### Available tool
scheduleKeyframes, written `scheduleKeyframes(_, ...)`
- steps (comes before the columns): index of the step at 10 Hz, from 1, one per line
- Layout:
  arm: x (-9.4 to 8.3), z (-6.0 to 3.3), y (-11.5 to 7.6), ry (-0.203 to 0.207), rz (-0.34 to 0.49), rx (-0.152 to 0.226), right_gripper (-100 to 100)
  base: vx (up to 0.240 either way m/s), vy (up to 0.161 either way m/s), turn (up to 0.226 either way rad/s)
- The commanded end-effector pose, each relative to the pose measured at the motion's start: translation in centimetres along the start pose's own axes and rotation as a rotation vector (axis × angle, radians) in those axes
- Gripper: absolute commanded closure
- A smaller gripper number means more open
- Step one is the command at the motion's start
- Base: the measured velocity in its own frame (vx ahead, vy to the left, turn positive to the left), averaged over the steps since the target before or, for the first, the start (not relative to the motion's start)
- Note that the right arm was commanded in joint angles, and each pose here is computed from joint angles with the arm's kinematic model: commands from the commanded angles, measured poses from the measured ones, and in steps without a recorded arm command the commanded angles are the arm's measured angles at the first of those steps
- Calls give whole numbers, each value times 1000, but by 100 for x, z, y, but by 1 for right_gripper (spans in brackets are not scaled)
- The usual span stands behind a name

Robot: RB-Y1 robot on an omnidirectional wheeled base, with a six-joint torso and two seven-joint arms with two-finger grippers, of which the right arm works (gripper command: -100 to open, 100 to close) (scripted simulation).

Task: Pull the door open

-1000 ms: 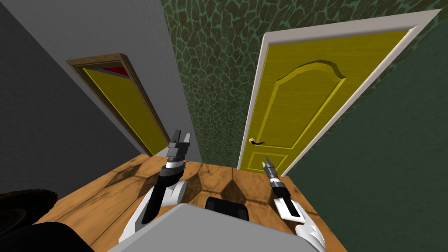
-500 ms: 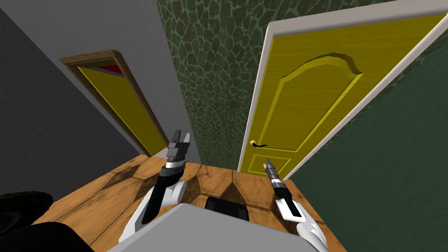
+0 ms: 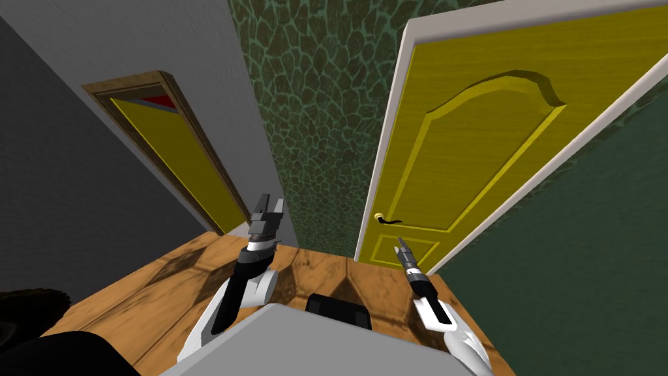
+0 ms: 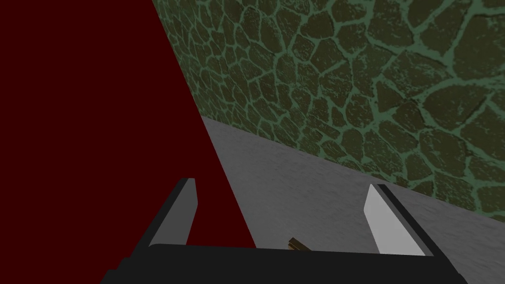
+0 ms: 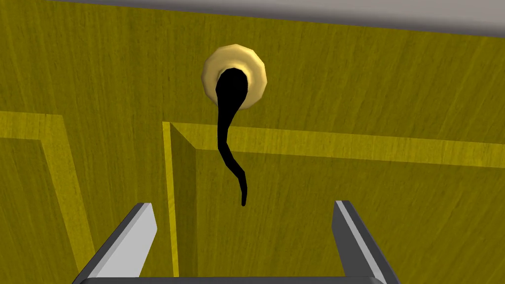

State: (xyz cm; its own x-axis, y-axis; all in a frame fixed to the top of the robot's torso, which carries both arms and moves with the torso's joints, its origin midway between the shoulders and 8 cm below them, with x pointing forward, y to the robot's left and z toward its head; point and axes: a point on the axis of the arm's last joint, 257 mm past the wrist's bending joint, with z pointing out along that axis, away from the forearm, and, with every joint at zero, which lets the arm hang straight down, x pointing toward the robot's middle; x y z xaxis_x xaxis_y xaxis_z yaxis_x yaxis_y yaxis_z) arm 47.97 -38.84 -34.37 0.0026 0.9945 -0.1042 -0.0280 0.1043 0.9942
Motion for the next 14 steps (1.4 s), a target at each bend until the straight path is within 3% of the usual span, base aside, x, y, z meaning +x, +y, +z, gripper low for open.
scheduleKeyframes(1, -31, 3, -45, -3, 1, 11, -100, 114, -28, 20)
scheduleKeyframes(5, -89, 3, -107, -8, 2, 26, -100, 91, -14, 12)
scheduleKeyframes(12, -561, -176, -165, -84, 2, 40, -100, 186, 5, 108)
scheduleKeyframes(14, -579, -178, -181, -87, 3, 41, -100, 155, -9, 53)
